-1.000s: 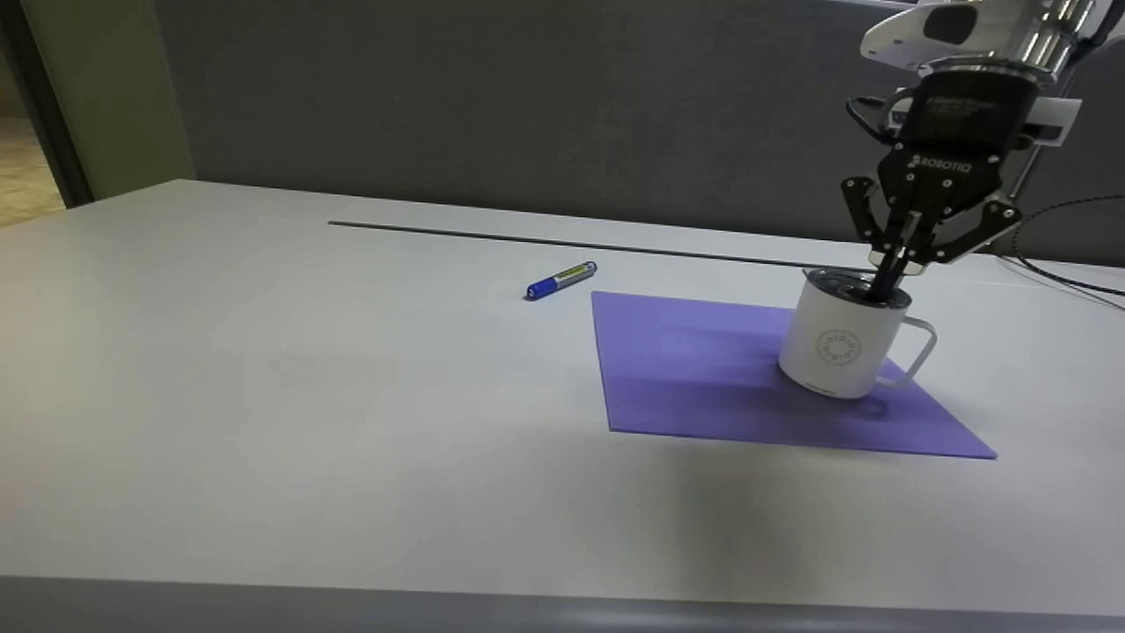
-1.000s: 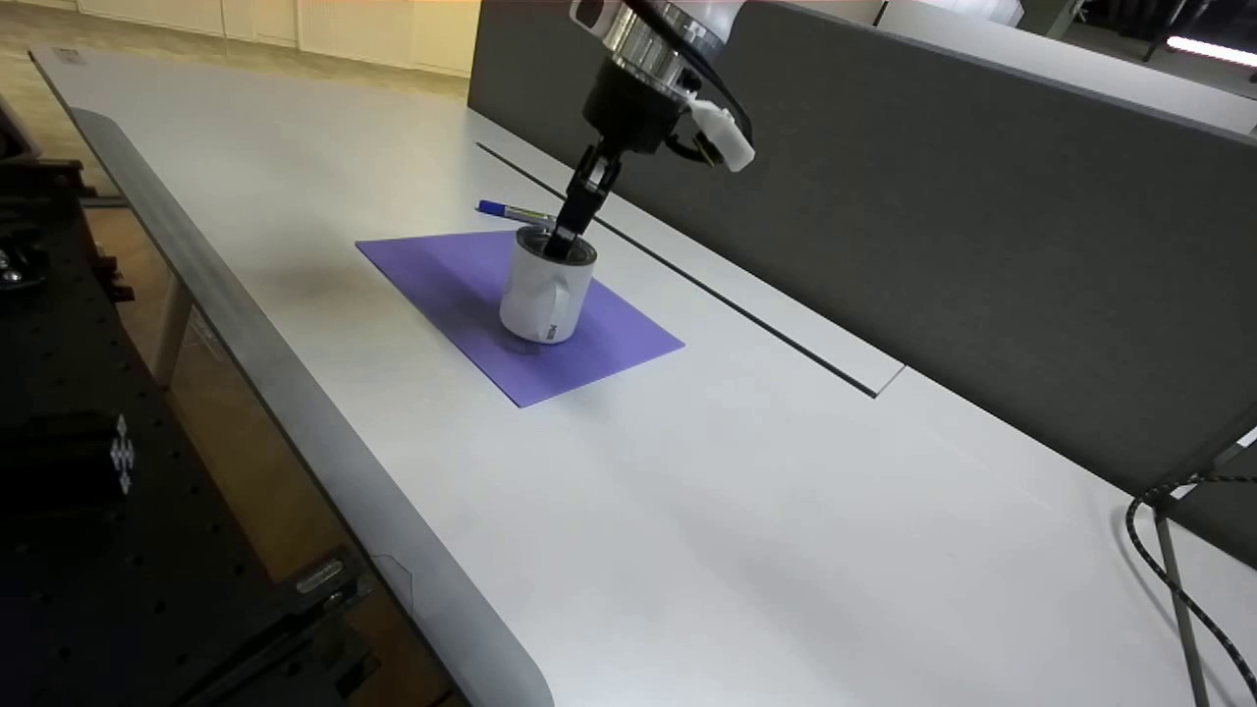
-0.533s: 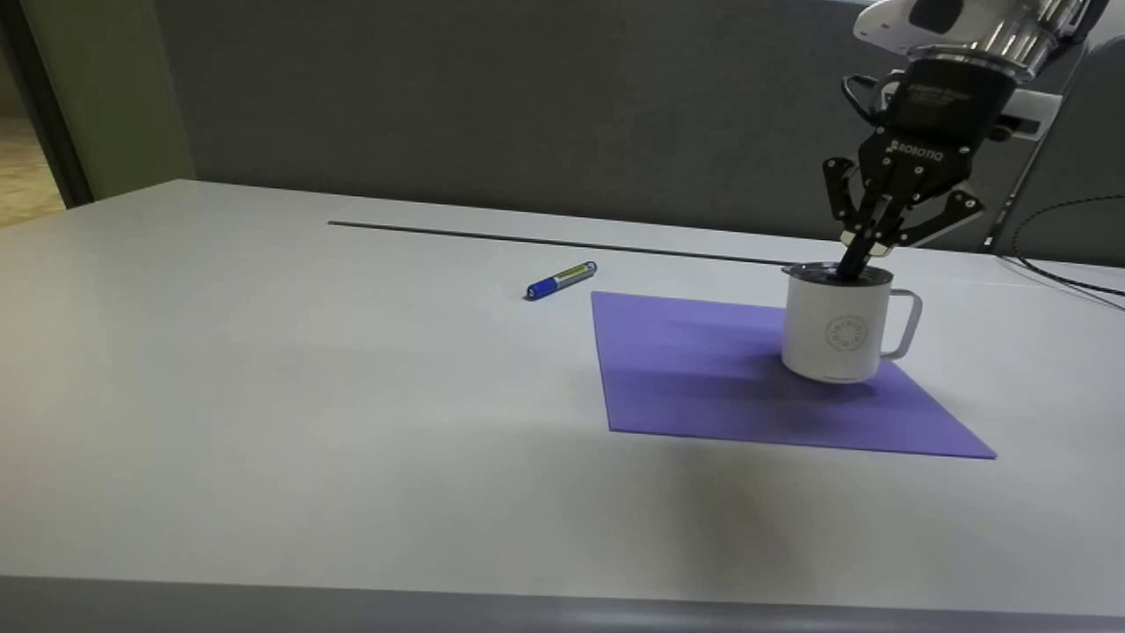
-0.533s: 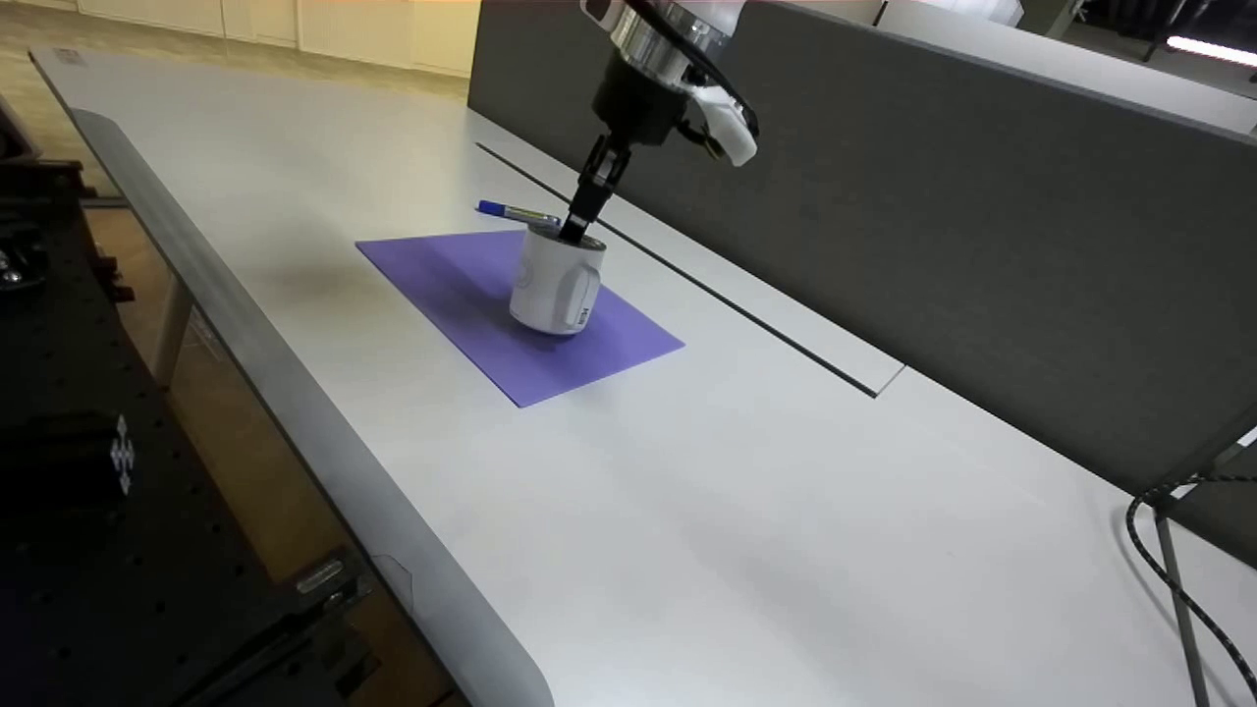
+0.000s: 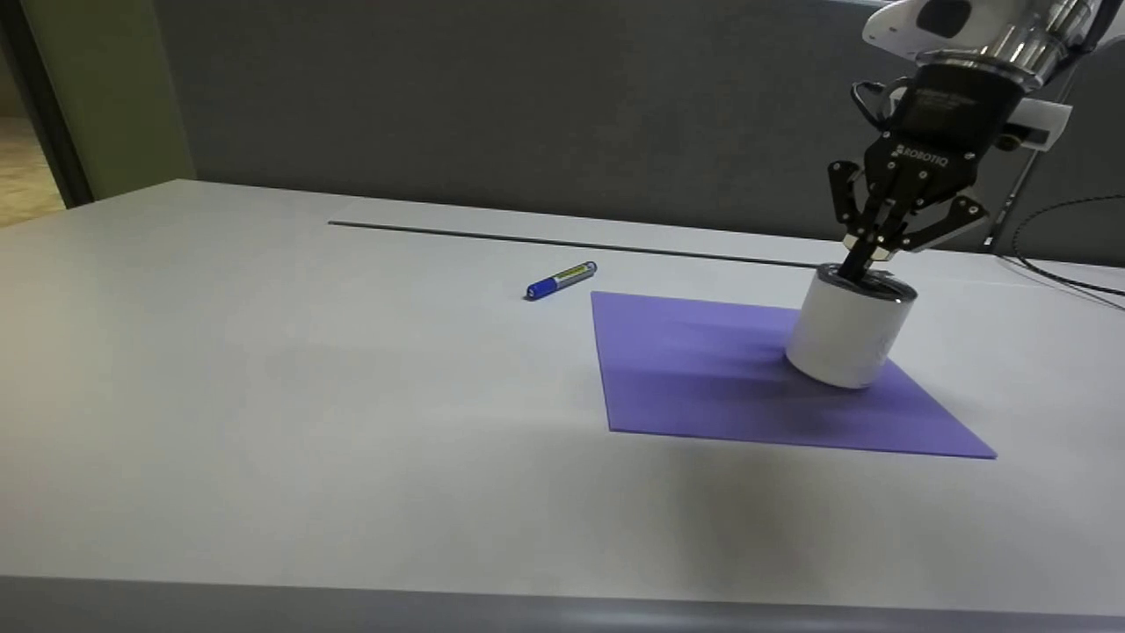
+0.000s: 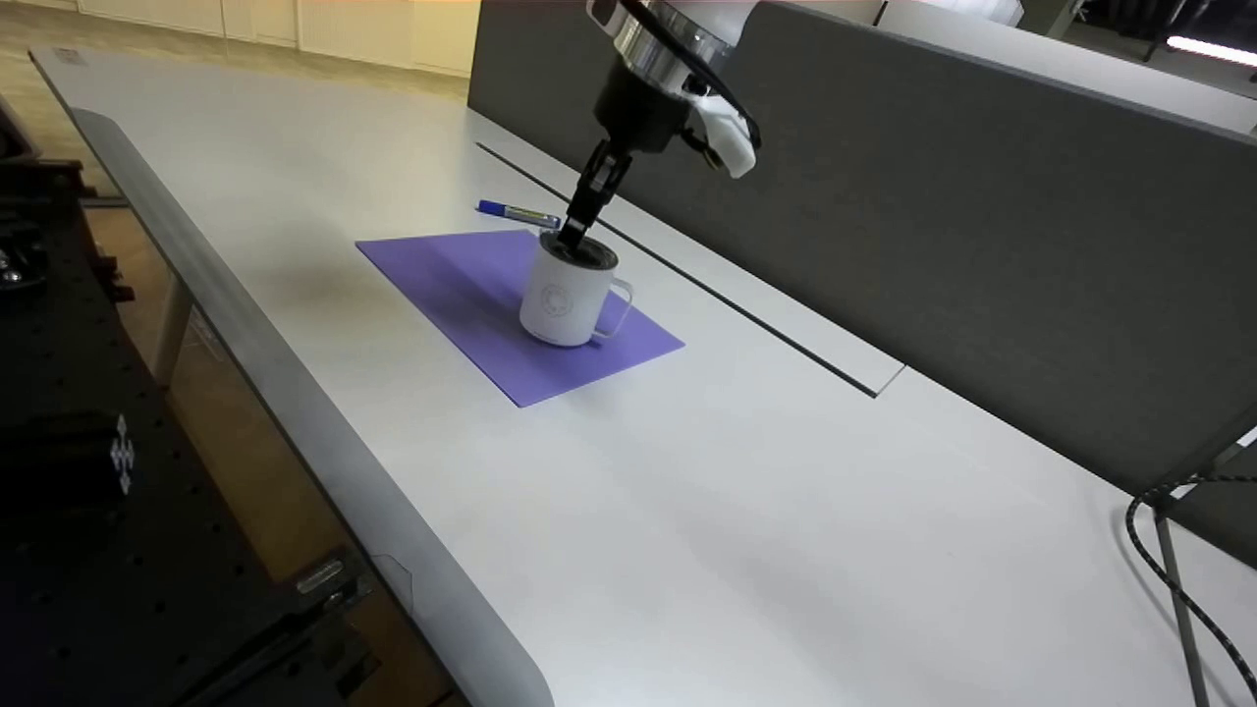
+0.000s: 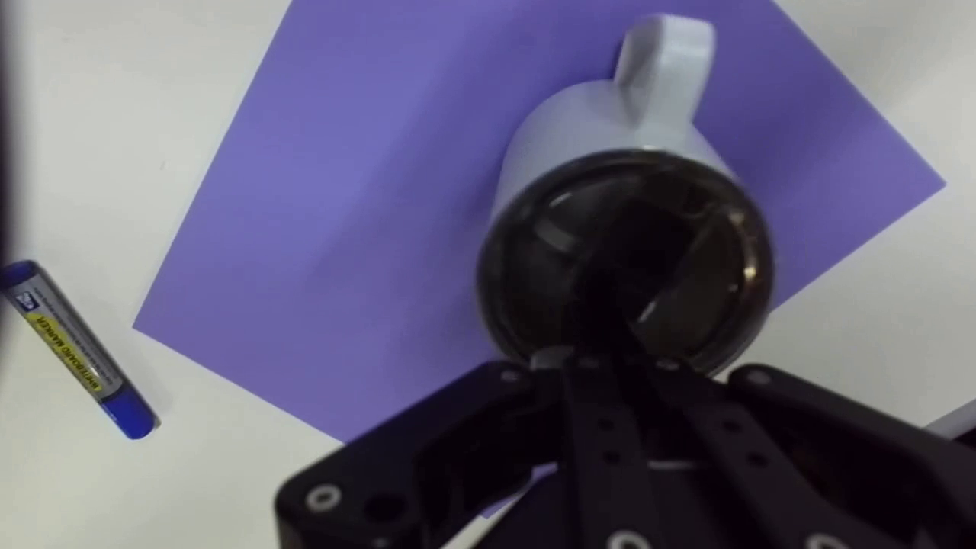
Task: Close the mouth of the thermocup
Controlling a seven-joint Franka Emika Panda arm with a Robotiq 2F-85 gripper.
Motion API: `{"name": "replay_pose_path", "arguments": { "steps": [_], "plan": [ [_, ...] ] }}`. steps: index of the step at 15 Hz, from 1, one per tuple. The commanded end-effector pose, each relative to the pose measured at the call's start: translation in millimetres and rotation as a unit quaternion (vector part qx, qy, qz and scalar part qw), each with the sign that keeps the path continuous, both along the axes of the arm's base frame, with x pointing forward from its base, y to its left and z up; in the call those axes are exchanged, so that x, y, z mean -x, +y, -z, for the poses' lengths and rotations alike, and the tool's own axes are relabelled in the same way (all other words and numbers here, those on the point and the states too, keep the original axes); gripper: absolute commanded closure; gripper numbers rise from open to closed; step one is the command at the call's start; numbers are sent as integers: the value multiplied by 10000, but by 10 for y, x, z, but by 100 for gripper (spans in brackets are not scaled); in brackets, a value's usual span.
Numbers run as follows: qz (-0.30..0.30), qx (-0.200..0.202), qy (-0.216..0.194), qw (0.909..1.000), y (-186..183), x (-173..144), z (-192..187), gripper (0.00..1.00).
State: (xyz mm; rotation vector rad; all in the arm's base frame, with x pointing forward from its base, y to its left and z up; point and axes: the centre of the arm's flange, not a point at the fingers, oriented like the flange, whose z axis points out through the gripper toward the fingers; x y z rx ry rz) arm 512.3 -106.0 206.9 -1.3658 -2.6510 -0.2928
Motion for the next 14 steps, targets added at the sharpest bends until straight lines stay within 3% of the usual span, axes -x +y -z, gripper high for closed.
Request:
{"name": "replay_pose_path", "arguments": {
  "steps": [1,7,9,14],
  "plan": [
    [325,58,90,9994,-22,55,-112,100],
    [551,354,-31,9979,80,144,-551,100],
    [793,694,-139,9943,129,227,-731,100],
    [1451,1721,-214,9741,116,400,-1059,100]
  ]
}}
